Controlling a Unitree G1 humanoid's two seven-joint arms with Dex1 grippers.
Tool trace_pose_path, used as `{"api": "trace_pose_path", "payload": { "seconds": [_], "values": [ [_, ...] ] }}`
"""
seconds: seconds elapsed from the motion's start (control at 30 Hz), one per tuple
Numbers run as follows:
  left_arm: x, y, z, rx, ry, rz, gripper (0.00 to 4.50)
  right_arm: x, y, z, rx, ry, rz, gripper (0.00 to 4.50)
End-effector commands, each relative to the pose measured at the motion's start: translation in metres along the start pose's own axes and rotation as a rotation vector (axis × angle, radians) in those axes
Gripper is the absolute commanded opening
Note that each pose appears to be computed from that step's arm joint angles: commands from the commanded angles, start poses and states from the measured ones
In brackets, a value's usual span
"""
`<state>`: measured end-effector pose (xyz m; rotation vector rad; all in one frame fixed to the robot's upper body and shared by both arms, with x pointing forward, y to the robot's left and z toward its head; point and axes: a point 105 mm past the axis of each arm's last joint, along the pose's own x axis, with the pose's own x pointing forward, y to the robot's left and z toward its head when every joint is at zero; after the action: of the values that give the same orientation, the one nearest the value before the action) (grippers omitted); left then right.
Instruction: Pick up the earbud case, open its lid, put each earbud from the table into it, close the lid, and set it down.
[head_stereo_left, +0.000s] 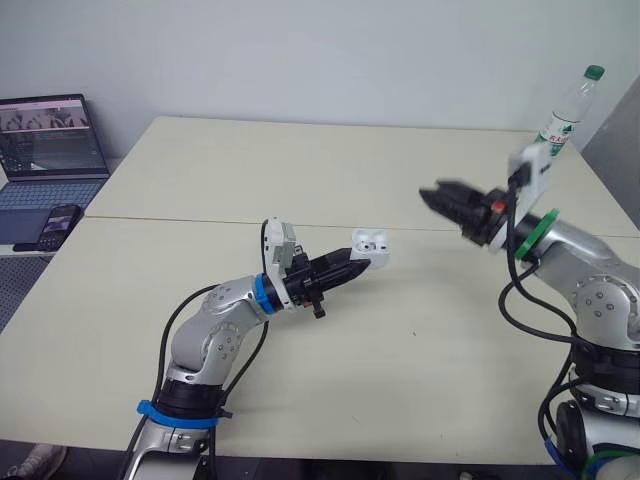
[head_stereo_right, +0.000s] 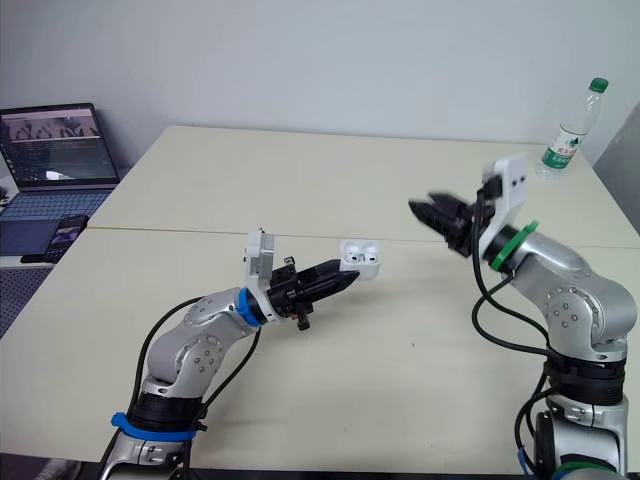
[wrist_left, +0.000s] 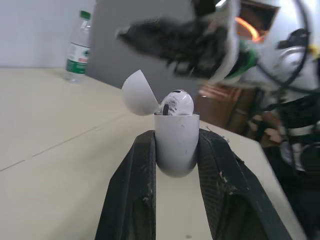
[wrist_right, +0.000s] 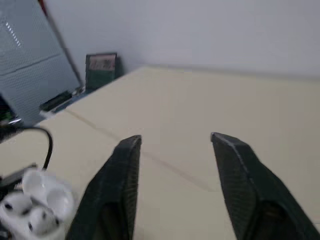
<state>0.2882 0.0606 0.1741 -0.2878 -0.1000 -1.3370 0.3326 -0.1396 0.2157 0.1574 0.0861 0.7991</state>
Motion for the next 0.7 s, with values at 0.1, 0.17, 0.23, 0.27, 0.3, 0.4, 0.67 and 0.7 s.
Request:
{"api": "trace_pose_path", "payload": {
  "seconds": [0.1, 0.17, 0.23, 0.27, 0.3, 0.4, 0.67, 0.7],
  "values": [
    [0.000, -0.021, 0.012, -0.054, -0.005, -0.159, 0.80, -0.001, 0.030, -0.009, 0.085, 0.081, 0.240, 0.07],
    [0.000, -0.022, 0.011, -0.066, 0.010, -0.169, 0.80, -0.002, 0.038, -0.009, 0.099, 0.091, 0.298, 0.02],
    [-0.002, -0.023, 0.009, -0.079, 0.026, -0.177, 0.80, -0.003, 0.048, -0.008, 0.120, 0.096, 0.363, 0.02],
    [-0.002, -0.023, 0.008, -0.081, 0.030, -0.178, 0.80, -0.003, 0.051, -0.007, 0.125, 0.098, 0.382, 0.02],
    [-0.002, -0.023, 0.008, -0.081, 0.032, -0.177, 0.80, -0.004, 0.054, -0.006, 0.128, 0.106, 0.403, 0.02],
    [-0.002, -0.024, 0.007, -0.080, 0.031, -0.183, 0.80, -0.005, 0.061, -0.006, 0.125, 0.128, 0.440, 0.02],
    [0.000, -0.026, 0.006, -0.077, 0.026, -0.193, 0.80, -0.004, 0.065, -0.015, 0.122, 0.189, 0.448, 0.02],
    [0.000, -0.026, 0.006, -0.078, 0.027, -0.191, 0.80, -0.005, 0.067, -0.015, 0.123, 0.192, 0.458, 0.02]
  ]
}}
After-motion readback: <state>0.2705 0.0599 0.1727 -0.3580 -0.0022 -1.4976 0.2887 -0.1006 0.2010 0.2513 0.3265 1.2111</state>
